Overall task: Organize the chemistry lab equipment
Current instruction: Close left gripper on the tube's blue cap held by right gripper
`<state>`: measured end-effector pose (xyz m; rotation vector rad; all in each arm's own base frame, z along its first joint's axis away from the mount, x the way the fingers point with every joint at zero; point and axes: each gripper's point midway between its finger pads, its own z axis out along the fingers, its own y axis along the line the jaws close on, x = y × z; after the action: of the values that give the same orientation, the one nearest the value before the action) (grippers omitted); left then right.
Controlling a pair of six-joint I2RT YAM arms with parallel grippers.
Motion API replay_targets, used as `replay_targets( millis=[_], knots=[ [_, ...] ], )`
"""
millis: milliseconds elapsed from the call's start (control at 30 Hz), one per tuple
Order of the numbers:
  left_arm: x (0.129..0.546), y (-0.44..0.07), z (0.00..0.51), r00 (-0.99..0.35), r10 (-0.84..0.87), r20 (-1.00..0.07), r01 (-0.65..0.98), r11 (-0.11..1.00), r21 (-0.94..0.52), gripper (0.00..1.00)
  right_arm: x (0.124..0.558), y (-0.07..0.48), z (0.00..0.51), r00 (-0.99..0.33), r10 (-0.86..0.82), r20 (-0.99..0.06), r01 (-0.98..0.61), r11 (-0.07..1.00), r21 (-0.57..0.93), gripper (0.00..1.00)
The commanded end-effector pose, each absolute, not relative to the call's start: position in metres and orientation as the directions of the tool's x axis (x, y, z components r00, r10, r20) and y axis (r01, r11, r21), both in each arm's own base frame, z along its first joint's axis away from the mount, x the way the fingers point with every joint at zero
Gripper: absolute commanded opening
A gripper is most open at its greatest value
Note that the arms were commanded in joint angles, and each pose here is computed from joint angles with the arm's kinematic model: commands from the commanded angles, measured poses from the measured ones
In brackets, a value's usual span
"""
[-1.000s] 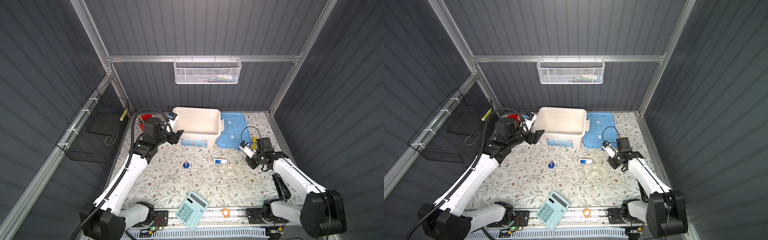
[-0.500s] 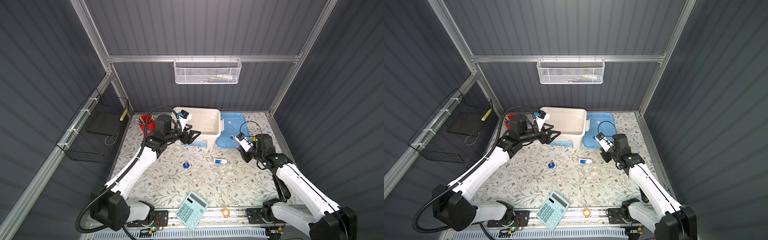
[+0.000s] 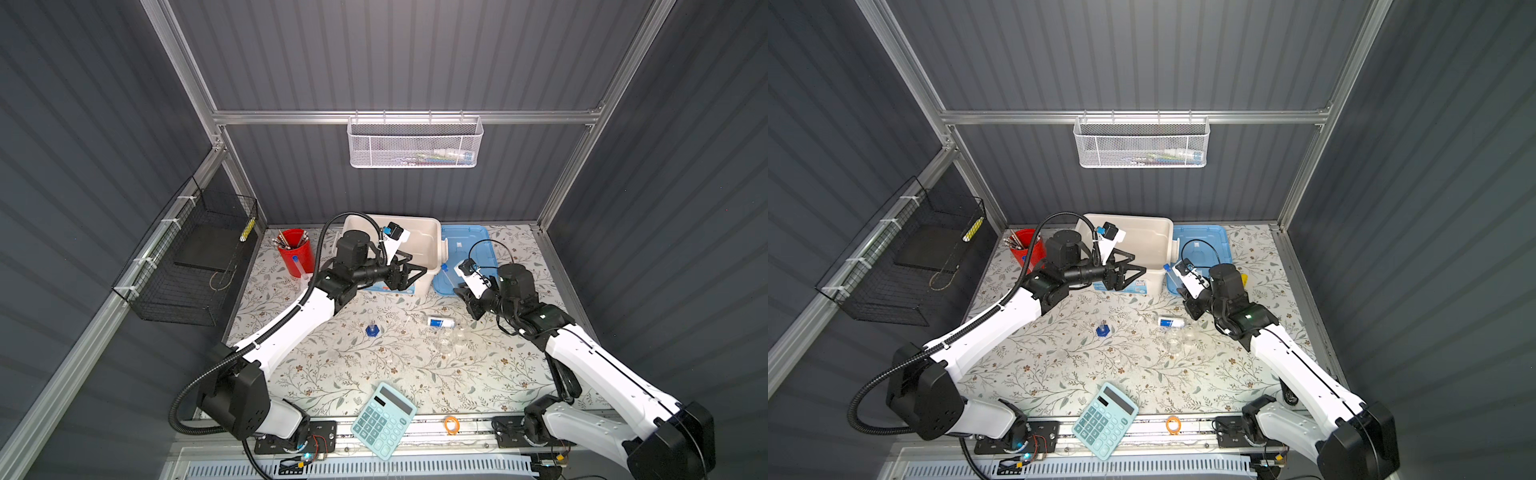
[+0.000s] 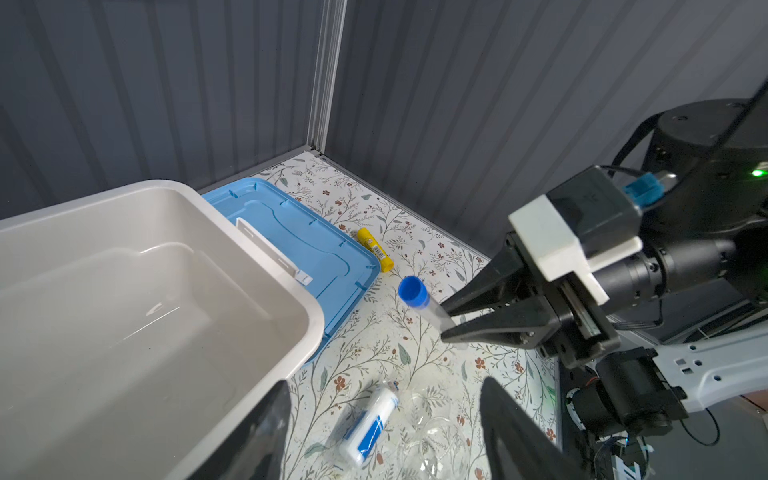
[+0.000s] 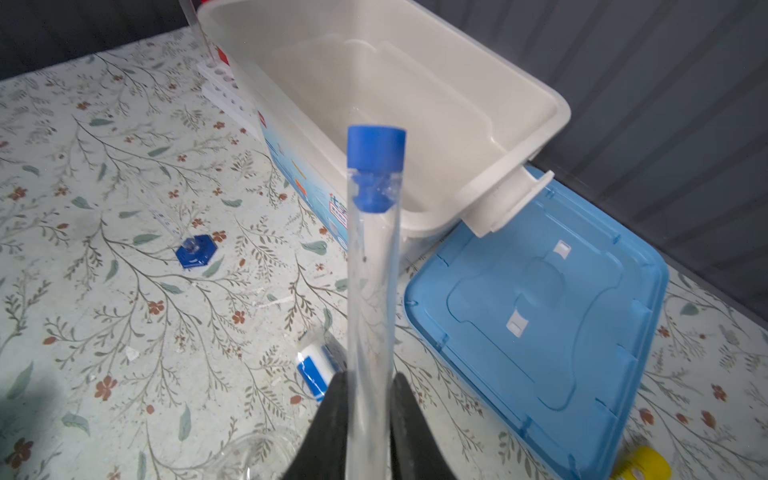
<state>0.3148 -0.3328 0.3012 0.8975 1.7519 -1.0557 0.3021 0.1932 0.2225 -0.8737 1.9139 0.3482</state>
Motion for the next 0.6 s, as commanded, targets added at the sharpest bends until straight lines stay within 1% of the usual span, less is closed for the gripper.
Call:
replay_targets(
  millis=[0, 167, 333, 433, 567],
  knots=[
    [0.312, -0.346, 0.324, -0.319, 0.098, -0.943, 0.906, 0.323, -0.273, 0.7, 0.303, 0.213, 0.243, -0.229, -0.355, -0.907, -0.727, 0.681, -0.083, 0.2],
    [0.309, -0.349, 0.327, -0.315, 0.089, -0.945, 0.911, 0.306, -0.275, 0.65, 0.301, 0.224, 0.244, -0.211, -0.36, -0.909, -0.747, 0.659, -0.087, 0.2],
    [0.308, -0.351, 0.325, -0.313, 0.093, -0.945, 0.913, 0.302, -0.273, 0.58, 0.304, 0.237, 0.242, -0.205, -0.355, -0.912, -0.765, 0.64, -0.077, 0.2],
    [0.309, -0.351, 0.326, -0.312, 0.095, -0.945, 0.914, 0.303, -0.271, 0.56, 0.304, 0.243, 0.244, -0.197, -0.35, -0.916, -0.775, 0.628, -0.073, 0.2],
    [0.309, -0.349, 0.324, -0.304, 0.102, -0.947, 0.914, 0.311, -0.26, 0.55, 0.303, 0.245, 0.246, -0.189, -0.349, -0.918, -0.777, 0.625, -0.078, 0.2]
  ],
)
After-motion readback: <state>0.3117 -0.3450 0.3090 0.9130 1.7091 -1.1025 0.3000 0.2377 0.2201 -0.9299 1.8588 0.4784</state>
